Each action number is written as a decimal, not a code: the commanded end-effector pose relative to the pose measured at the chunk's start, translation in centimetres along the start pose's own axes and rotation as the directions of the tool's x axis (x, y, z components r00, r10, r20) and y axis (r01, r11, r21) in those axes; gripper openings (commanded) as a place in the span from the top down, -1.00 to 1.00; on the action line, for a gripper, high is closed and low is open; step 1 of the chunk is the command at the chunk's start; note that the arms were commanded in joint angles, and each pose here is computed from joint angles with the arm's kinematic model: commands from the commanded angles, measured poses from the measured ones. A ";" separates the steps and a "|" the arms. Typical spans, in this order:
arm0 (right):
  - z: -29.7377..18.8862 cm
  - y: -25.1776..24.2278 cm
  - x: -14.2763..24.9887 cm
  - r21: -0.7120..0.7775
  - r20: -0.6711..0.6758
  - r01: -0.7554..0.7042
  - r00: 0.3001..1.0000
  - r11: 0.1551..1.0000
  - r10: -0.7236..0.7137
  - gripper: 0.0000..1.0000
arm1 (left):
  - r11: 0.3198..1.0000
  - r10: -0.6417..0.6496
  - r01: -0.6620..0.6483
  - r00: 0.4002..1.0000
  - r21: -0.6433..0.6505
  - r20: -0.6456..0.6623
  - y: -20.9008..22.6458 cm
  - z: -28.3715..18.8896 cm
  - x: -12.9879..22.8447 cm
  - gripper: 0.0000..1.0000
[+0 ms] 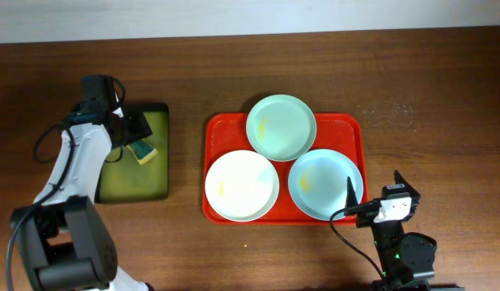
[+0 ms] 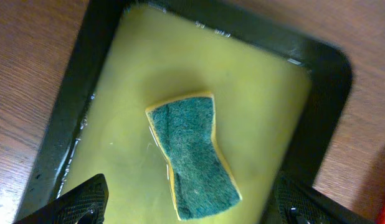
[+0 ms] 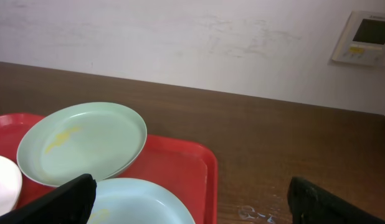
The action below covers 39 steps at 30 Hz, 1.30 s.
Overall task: Clean dirty plates on tray and stack at the side
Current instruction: 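Lower the left gripper and grasp the green-yellow sponge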
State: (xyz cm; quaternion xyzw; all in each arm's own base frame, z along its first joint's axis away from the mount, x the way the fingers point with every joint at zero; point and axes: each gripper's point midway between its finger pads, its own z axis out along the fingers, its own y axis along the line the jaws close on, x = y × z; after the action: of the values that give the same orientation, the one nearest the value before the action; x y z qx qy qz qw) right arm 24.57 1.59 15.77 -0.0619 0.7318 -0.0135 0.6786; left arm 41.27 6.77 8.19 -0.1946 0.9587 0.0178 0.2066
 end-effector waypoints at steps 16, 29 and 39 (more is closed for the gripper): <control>0.0 -0.3 0.3 0.018 -0.005 -0.012 1.000 1.000 0.012 -0.97 | 0.998 -0.050 0.045 0.992 -0.048 -0.112 0.5 6.8 2.3 -0.57; 0.0 -0.3 0.3 0.018 -0.005 -0.012 1.000 1.000 0.012 -0.97 | 0.997 -0.058 0.052 0.992 -0.059 -0.113 1.0 7.6 2.3 0.98; 0.0 -0.3 0.3 0.018 -0.005 -0.012 1.000 1.000 0.012 -0.97 | 0.997 -0.058 0.053 0.993 -0.050 -0.106 0.9 6.5 2.0 -0.64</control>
State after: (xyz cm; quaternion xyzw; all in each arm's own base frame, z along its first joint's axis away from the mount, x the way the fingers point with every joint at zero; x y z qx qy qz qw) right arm 24.57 1.59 15.77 -0.0618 0.7318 -0.0134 0.6786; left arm 41.39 7.41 0.33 -0.2252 0.9640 0.0276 0.1389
